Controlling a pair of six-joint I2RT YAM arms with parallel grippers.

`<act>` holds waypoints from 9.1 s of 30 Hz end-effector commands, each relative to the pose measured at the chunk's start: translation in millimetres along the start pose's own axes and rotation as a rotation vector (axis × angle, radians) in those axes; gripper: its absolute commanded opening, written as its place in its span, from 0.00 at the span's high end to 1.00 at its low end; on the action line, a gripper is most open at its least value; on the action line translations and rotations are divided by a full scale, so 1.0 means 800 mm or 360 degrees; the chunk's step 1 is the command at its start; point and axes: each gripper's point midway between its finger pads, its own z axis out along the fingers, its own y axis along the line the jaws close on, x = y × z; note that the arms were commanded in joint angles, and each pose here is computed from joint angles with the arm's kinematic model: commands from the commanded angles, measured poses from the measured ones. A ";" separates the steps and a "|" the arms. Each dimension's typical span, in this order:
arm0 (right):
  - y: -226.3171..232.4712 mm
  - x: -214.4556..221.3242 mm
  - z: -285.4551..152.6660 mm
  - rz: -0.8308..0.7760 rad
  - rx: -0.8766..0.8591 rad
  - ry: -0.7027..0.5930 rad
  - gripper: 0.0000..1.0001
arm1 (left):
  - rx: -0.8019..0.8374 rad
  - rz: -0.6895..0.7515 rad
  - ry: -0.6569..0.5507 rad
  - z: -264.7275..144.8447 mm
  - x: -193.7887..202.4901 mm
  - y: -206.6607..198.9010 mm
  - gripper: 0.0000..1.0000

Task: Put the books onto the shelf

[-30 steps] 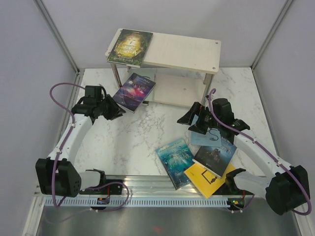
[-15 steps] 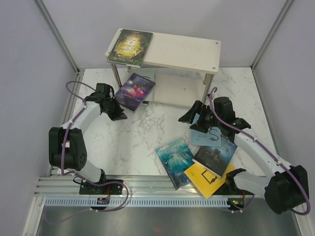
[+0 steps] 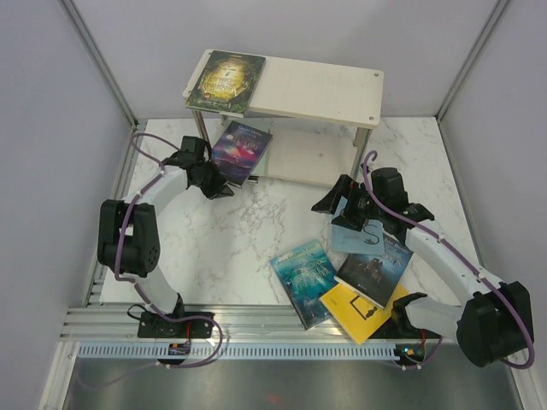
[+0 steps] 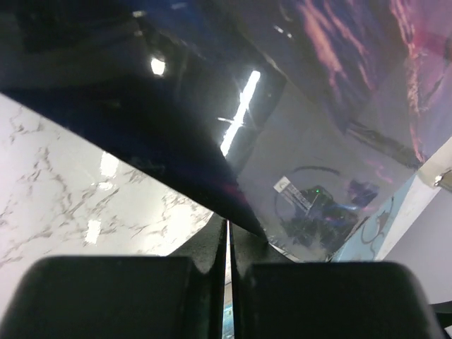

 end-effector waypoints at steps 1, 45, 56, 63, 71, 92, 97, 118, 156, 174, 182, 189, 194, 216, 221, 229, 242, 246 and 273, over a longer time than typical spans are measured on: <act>0.005 -0.012 0.000 -0.0053 -0.0017 -0.0033 0.02 | 0.0143 -0.0062 -0.0100 0.005 -0.029 -0.044 0.98; -0.090 0.101 0.039 -0.0345 0.0193 0.0561 0.02 | 0.0693 0.0312 0.0586 -0.053 0.297 -0.016 0.00; -0.179 0.136 0.028 -0.0476 0.0726 0.0624 0.02 | 0.0562 0.0340 0.0719 -0.011 0.386 -0.009 0.00; -0.207 0.231 0.028 -0.0171 0.0675 0.0761 0.02 | 0.0491 0.0134 0.0629 0.034 0.410 0.020 0.00; -0.209 0.277 0.017 -0.0024 0.0609 0.0761 0.02 | 0.0862 -0.0164 0.0471 0.019 0.392 -0.008 0.18; -0.010 0.179 0.036 -0.0302 0.0026 0.0473 0.02 | 0.1252 0.0205 0.0096 -0.140 0.250 -0.039 0.98; 0.049 0.173 0.046 -0.0336 -0.0249 0.0522 0.02 | 0.1579 0.0302 0.0311 -0.199 0.231 -0.092 0.98; 0.045 0.132 0.041 -0.0830 -0.0002 0.0512 0.02 | 0.1884 0.0821 0.0688 -0.294 0.235 -0.134 0.98; 0.129 0.133 -0.042 -0.0660 -0.0511 0.0323 1.00 | 0.2017 0.0582 0.0445 -0.292 0.192 -0.176 0.98; 0.261 0.023 -0.114 -0.0529 -0.0790 -0.0027 1.00 | 0.1480 0.0528 -0.0222 -0.324 0.069 -0.190 0.00; 0.345 -0.035 -0.159 -0.0506 -0.0948 -0.0147 1.00 | 0.1123 0.0483 -0.0622 -0.364 0.033 -0.126 0.00; 0.456 -0.110 -0.164 -0.0512 -0.1188 -0.0195 1.00 | 0.1023 0.0431 -0.0635 -0.355 0.032 -0.111 0.00; 0.500 -0.182 -0.149 -0.0246 -0.1441 -0.0295 1.00 | 0.1026 0.0399 -0.0584 -0.347 0.039 -0.107 0.00; 0.535 -0.307 -0.032 0.0388 -0.1559 -0.0855 1.00 | 0.1072 0.0355 -0.0438 -0.343 0.053 -0.110 0.00; 0.535 -0.297 -0.027 0.0389 -0.1487 -0.0846 1.00 | 0.1063 0.0357 -0.0441 -0.341 0.057 -0.105 0.00; 0.522 -0.308 -0.014 0.0486 -0.1406 -0.0916 1.00 | 0.1060 0.0353 -0.0436 -0.339 0.062 -0.101 0.00; 0.518 -0.280 0.009 0.0420 -0.1287 -0.0899 0.63 | 0.1058 0.0350 -0.0433 -0.337 0.062 -0.100 0.00; 0.505 -0.274 0.013 0.0387 -0.1213 -0.0897 0.45 | 0.1057 0.0348 -0.0431 -0.337 0.062 -0.100 0.00; 0.410 -0.260 0.050 0.0196 -0.0782 -0.0520 0.74 | 0.1010 0.0326 -0.0409 -0.327 0.052 -0.098 0.00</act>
